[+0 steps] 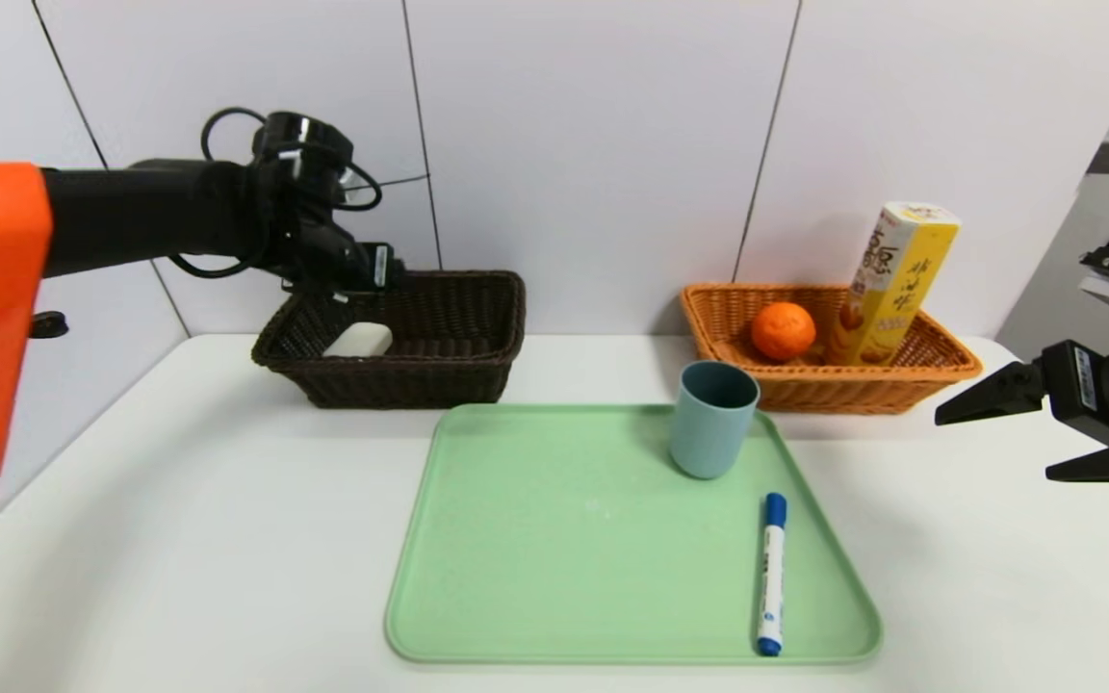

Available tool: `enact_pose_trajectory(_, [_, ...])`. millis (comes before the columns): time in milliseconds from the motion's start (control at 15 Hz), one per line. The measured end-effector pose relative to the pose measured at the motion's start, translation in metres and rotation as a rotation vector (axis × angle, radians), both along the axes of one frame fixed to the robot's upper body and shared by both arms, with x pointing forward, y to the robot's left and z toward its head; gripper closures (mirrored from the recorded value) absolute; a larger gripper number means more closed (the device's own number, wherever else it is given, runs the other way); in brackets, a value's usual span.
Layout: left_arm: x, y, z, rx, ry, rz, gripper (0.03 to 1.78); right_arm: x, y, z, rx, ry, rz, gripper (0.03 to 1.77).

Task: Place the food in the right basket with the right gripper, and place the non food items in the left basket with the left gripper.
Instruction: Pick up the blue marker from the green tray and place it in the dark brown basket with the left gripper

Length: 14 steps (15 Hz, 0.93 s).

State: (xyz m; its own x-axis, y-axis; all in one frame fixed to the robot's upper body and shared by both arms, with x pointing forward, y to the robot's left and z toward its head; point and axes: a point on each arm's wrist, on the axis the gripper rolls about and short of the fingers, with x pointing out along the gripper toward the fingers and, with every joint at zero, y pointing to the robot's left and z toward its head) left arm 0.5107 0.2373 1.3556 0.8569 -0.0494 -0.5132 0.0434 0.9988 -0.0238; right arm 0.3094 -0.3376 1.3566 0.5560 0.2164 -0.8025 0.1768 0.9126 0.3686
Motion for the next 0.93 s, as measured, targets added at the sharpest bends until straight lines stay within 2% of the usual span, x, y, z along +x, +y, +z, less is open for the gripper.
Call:
enact_pose_trajectory(200, [-0.064,-0.059,0.046,-0.078,-0.018,-0.147,0.21,0.0,0.0,0.001,0.002,-0.002,0.003,0.09])
enact_pose_trajectory(400, [-0.131,-0.114,0.064,-0.198,0.069,-0.259,0.18,-0.001,0.001,0.001,0.002,-0.006,0.006,0.09])
enact_pose_trajectory(533, [-0.169,-0.148,0.062,-0.237,0.143,-0.302,0.16,-0.002,0.001,0.001,0.003,-0.006,0.006,0.09])
enact_pose_trajectory(667, [-0.193,-0.178,0.052,-0.247,0.192,-0.329,0.15,-0.002,0.002,0.0,0.005,0.0,0.008,0.09])
enact_pose_trajectory(933, [-0.221,-0.229,0.024,-0.207,0.248,-0.426,0.14,-0.003,0.004,-0.001,0.007,0.005,0.012,0.09])
